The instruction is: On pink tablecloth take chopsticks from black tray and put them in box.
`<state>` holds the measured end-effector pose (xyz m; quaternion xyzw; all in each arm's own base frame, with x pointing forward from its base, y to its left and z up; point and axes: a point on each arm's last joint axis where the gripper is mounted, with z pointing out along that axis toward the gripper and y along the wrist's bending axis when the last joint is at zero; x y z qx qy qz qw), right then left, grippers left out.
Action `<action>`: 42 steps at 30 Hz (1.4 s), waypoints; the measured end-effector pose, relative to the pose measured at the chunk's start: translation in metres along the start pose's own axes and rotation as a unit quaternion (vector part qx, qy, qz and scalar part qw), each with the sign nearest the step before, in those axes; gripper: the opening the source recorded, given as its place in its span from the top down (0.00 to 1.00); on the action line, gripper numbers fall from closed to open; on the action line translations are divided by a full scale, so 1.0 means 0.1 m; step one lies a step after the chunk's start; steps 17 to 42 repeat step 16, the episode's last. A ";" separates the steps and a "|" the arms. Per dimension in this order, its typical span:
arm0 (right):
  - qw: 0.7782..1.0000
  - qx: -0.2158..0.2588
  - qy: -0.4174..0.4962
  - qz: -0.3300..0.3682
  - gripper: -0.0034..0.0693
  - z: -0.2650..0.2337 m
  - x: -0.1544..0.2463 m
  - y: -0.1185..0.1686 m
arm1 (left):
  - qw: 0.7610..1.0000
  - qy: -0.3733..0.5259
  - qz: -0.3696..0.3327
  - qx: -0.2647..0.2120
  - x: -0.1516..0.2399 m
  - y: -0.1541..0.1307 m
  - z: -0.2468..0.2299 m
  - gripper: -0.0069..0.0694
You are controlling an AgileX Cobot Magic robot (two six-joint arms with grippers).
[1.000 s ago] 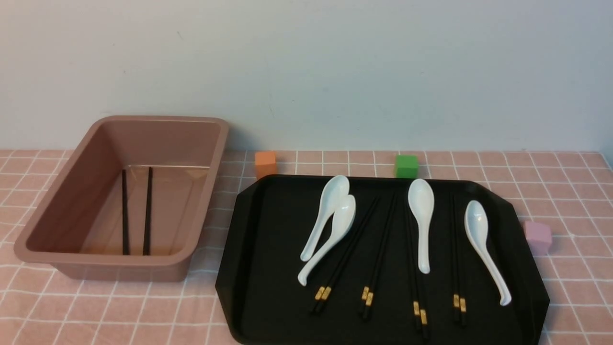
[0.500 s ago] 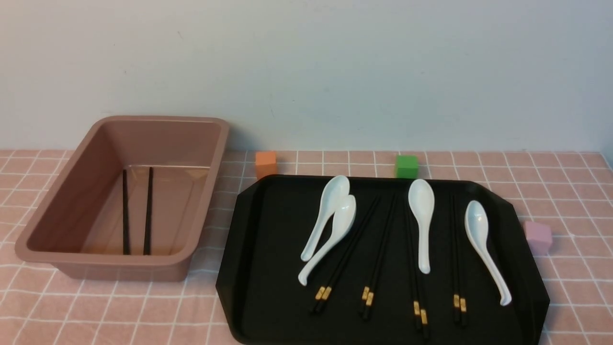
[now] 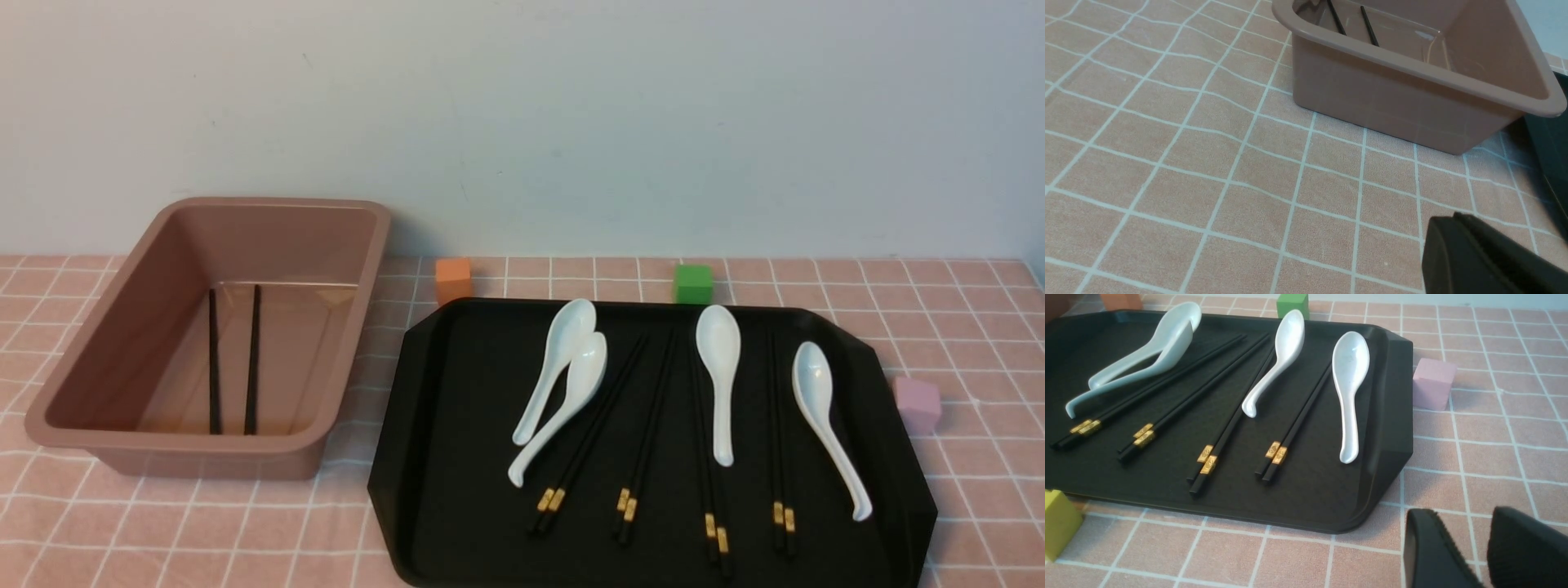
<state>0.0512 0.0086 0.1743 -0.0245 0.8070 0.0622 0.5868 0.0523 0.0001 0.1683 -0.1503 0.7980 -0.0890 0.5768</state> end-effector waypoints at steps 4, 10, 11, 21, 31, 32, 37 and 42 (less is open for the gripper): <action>1.000 0.000 0.000 0.000 0.62 0.00 0.00 0.00 | 1.000 0.000 0.000 0.000 0.00 0.00 0.00 0.91; 1.000 0.000 0.000 0.000 0.62 0.00 0.00 0.00 | 1.000 0.000 -0.001 0.000 0.00 0.00 0.00 0.90; 1.000 0.000 0.000 0.000 0.62 0.00 0.00 0.00 | 1.000 0.000 -0.001 0.000 0.00 0.00 0.00 0.90; 1.000 0.000 0.000 0.000 0.62 0.00 0.00 0.00 | 1.000 0.000 -0.001 0.000 0.00 0.00 0.00 0.90; 1.000 0.000 0.000 0.000 0.62 0.00 0.00 0.00 | 1.000 0.000 -0.001 0.000 0.00 0.00 0.00 0.90; 1.000 0.000 0.000 0.000 0.62 0.00 0.00 0.00 | 1.000 0.000 -0.001 0.000 0.00 0.00 0.00 0.90; 1.000 0.000 0.000 0.000 0.62 0.00 0.00 0.00 | 1.000 0.000 -0.001 0.000 0.00 0.00 0.00 0.90; 1.000 0.000 0.000 0.000 0.62 0.00 0.00 0.00 | 1.000 0.000 -0.001 0.000 0.00 0.00 0.00 0.90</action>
